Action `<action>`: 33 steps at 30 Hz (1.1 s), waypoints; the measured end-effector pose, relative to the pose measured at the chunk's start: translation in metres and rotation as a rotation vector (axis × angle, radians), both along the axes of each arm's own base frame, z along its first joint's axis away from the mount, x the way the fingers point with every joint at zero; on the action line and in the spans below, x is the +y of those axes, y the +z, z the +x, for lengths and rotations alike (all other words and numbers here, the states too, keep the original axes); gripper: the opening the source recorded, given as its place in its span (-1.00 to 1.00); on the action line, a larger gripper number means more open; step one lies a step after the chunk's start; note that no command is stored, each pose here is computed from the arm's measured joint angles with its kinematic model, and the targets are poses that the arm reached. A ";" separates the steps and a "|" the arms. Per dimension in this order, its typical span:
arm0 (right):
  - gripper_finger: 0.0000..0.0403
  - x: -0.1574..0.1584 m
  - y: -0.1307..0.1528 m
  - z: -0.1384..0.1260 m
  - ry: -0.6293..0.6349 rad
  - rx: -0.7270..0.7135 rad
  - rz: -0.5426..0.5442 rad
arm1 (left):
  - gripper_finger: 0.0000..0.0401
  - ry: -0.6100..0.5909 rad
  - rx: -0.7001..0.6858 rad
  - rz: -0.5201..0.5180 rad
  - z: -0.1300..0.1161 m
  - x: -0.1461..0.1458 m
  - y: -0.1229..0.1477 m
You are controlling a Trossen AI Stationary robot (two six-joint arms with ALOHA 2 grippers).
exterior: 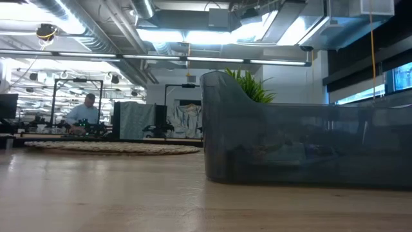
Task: Pick and place Granola Bars by type
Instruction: Put the red granola bar into the bottom transparent bin
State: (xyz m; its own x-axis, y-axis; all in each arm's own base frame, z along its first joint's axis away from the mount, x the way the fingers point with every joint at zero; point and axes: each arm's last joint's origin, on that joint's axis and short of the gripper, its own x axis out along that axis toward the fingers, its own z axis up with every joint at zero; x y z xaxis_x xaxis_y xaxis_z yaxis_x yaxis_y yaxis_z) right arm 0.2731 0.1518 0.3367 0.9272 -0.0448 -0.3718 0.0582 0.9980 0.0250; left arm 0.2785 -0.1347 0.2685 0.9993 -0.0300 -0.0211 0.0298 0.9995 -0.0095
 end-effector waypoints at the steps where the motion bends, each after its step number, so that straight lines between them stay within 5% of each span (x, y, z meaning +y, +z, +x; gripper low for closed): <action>1: 0.57 0.001 0.000 0.003 0.006 -0.014 -0.015 | -0.61 -0.001 -0.016 0.009 0.002 -0.001 -0.001; 16: 0.57 -0.003 -0.004 0.042 0.107 -0.170 0.014 | -0.62 0.065 -0.125 -0.023 0.017 -0.004 -0.011; 21: 0.56 -0.008 -0.006 0.053 0.146 -0.209 0.045 | -0.61 0.067 -0.137 0.043 0.017 -0.004 -0.009; 33: -0.07 -0.012 -0.007 0.057 0.146 -0.218 0.046 | -0.61 0.099 -0.134 0.053 0.017 -0.003 -0.009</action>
